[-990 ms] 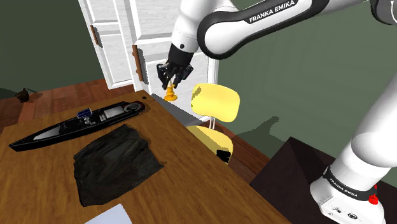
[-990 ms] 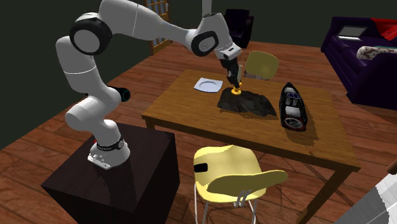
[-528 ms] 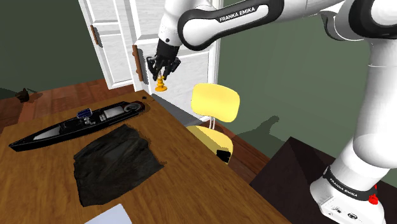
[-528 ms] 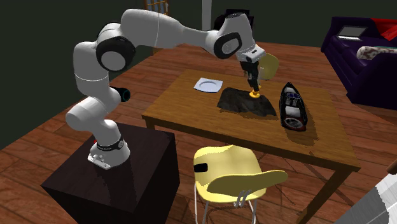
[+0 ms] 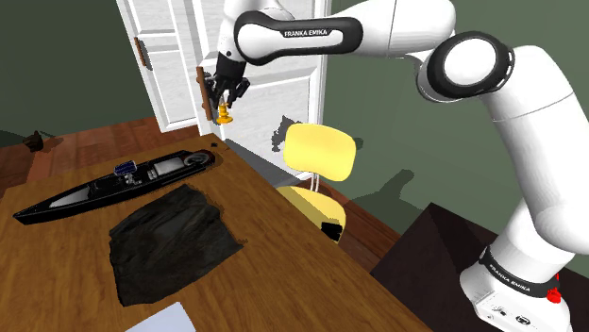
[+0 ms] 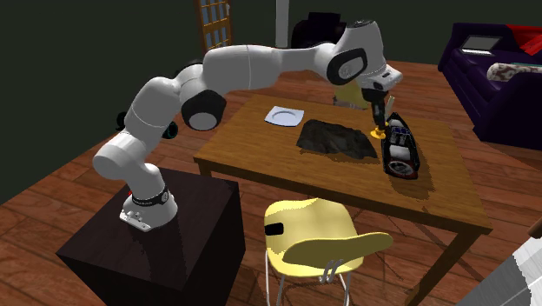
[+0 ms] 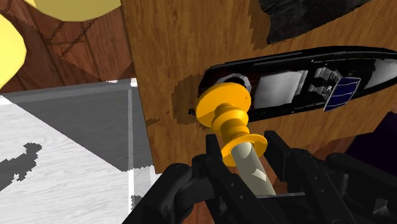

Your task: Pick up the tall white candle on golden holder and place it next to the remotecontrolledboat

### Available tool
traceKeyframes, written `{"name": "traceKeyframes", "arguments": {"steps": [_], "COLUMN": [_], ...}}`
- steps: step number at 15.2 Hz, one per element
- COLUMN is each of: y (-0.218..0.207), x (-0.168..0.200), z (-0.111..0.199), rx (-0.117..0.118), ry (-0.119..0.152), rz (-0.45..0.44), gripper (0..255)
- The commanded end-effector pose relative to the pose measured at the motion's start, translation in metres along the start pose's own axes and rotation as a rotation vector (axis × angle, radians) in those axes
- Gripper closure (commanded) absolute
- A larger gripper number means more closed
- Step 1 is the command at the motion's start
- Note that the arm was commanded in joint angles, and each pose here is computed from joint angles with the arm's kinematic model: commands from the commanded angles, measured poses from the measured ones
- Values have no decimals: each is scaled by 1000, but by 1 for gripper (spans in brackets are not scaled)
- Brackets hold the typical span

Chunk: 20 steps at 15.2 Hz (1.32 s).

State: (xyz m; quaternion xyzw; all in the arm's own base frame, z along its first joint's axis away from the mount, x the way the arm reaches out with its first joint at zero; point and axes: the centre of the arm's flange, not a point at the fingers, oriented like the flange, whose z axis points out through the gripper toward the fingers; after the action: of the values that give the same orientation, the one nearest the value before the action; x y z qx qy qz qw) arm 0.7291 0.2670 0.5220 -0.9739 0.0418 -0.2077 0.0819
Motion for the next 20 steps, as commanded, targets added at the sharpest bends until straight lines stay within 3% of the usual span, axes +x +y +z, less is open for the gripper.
{"name": "traceKeyframes", "arguments": {"steps": [1,20], "y": [3,21], "x": [8,-32], "z": [10,101], "rx": [-3,-3], "ry": [-2,-2], "rz": [2,2], "gripper": [255,255]}}
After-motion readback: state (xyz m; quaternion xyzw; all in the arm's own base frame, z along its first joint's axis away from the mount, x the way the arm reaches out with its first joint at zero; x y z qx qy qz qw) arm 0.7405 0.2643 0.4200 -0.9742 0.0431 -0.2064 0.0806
